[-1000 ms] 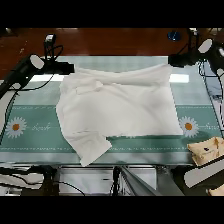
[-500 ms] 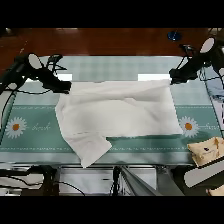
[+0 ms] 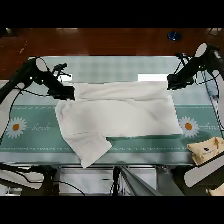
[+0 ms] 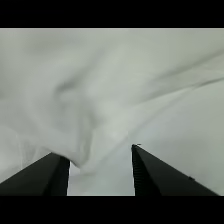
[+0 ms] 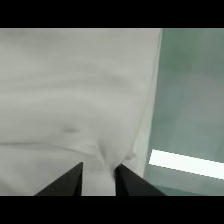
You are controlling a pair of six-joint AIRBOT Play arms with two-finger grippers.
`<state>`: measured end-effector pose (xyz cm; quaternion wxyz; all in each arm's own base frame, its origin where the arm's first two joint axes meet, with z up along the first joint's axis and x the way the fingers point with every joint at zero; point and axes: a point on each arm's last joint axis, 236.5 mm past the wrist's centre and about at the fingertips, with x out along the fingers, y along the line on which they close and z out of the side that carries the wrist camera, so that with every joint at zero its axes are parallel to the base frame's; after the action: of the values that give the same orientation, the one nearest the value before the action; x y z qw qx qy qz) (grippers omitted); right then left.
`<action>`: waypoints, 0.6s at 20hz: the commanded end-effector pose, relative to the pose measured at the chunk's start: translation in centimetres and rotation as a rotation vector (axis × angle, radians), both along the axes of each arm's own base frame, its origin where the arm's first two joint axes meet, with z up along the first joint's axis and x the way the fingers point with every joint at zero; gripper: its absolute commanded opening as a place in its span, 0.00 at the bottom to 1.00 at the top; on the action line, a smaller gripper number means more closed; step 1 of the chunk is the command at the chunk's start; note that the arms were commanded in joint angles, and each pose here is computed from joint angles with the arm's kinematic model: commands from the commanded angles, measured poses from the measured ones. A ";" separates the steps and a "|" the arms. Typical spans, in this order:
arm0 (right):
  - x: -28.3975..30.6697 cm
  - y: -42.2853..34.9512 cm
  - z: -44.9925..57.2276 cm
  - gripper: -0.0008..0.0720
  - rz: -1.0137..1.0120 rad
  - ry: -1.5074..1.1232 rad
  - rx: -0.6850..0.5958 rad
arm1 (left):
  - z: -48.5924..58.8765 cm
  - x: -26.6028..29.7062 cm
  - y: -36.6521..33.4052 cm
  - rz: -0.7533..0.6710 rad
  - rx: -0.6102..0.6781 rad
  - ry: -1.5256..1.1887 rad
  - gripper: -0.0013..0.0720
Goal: Fold the shirts.
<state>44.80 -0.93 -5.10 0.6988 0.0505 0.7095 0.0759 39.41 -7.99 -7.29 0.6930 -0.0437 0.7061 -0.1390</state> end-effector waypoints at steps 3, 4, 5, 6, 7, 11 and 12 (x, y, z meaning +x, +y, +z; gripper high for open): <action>1.2 -4.7 8.9 0.69 -0.028 -0.214 -0.106 | 8.6 0.8 7.7 0.016 0.173 -0.119 0.66; -0.5 -7.3 10.6 0.79 -0.074 -0.200 -0.150 | 10.8 0.3 9.6 0.060 0.189 -0.157 0.68; -2.9 -9.8 11.5 0.83 -0.139 -0.148 -0.172 | 12.4 -0.7 11.2 0.116 0.191 -0.164 0.68; -5.0 -11.6 12.1 0.83 -0.208 -0.106 -0.157 | 13.2 -2.4 12.7 0.167 0.189 -0.147 0.68; -6.7 -12.5 12.6 0.83 -0.262 -0.080 -0.111 | 13.2 -4.7 13.1 0.182 0.151 -0.104 0.68; -10.4 -13.0 13.4 0.74 -0.433 -0.166 0.108 | 9.1 -14.1 11.0 0.296 -0.096 0.046 0.77; -11.4 -12.9 12.7 0.74 -0.460 -0.165 0.137 | 7.5 -15.8 9.3 0.326 -0.197 0.047 0.81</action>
<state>35.99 -13.78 7.28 0.7434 0.1787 0.6432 -0.0405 28.35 4.22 2.28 0.6981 -0.1287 0.7027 -0.0485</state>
